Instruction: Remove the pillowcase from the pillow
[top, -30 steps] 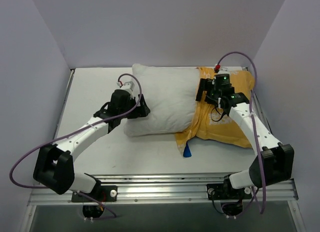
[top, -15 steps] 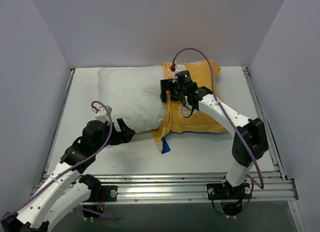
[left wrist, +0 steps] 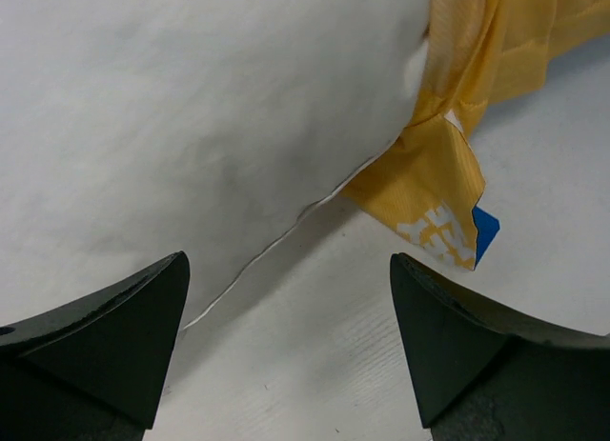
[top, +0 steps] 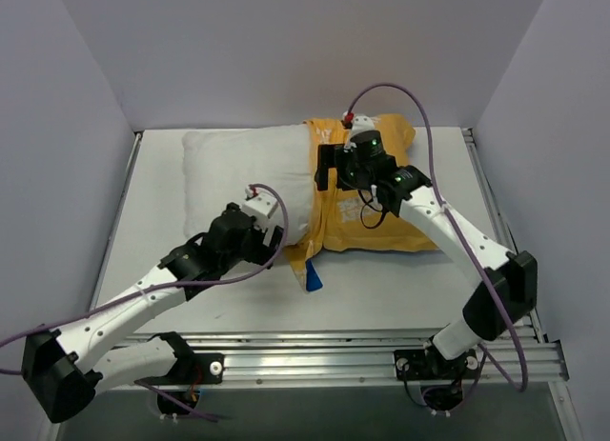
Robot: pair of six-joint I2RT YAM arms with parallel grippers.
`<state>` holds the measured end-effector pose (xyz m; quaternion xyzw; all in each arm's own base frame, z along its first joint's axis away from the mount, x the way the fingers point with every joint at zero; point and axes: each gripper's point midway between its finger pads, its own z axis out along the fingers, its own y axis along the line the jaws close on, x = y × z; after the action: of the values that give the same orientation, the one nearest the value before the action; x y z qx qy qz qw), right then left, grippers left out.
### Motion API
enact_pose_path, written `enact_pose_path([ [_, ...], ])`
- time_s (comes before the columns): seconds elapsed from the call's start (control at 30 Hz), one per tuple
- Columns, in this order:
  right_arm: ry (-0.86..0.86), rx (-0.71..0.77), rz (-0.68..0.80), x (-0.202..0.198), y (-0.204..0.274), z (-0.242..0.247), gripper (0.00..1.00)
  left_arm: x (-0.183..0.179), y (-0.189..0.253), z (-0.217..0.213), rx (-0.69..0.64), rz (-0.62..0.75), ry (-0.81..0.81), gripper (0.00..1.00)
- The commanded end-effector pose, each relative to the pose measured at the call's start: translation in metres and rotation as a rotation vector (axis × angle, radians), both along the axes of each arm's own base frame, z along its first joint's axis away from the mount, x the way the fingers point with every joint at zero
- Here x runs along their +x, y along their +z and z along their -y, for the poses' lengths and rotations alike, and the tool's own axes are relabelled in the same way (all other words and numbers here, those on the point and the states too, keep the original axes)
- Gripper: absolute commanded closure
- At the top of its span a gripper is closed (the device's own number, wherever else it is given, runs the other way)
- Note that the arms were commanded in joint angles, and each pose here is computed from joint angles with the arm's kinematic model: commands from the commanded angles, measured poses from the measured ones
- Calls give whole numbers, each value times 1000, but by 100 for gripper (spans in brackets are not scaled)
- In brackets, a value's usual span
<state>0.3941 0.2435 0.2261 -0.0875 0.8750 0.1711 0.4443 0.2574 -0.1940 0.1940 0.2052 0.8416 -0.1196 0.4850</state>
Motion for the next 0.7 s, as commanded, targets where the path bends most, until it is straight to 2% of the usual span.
enact_pose_path([
  [0.0, -117, 37, 62, -22, 39, 35, 0, 23, 27, 22, 86, 150, -29, 6],
  [0.17, -195, 63, 19, -48, 28, 62, 1, 28, 17, 39, 115, 143, -52, 6],
  [0.27, -249, 107, -16, -55, 8, 82, 2, 27, 16, 42, 136, 155, -80, 6],
  [0.33, -235, 163, -97, -59, -18, 84, 3, 26, 16, 43, 139, 159, -91, 6],
  [0.5, -254, 256, -160, -31, -46, 89, 6, 18, 8, 50, 193, 151, -202, 6],
  [0.67, -340, 310, -138, 20, -52, 103, 6, 21, -4, 55, 287, 185, -291, 6],
])
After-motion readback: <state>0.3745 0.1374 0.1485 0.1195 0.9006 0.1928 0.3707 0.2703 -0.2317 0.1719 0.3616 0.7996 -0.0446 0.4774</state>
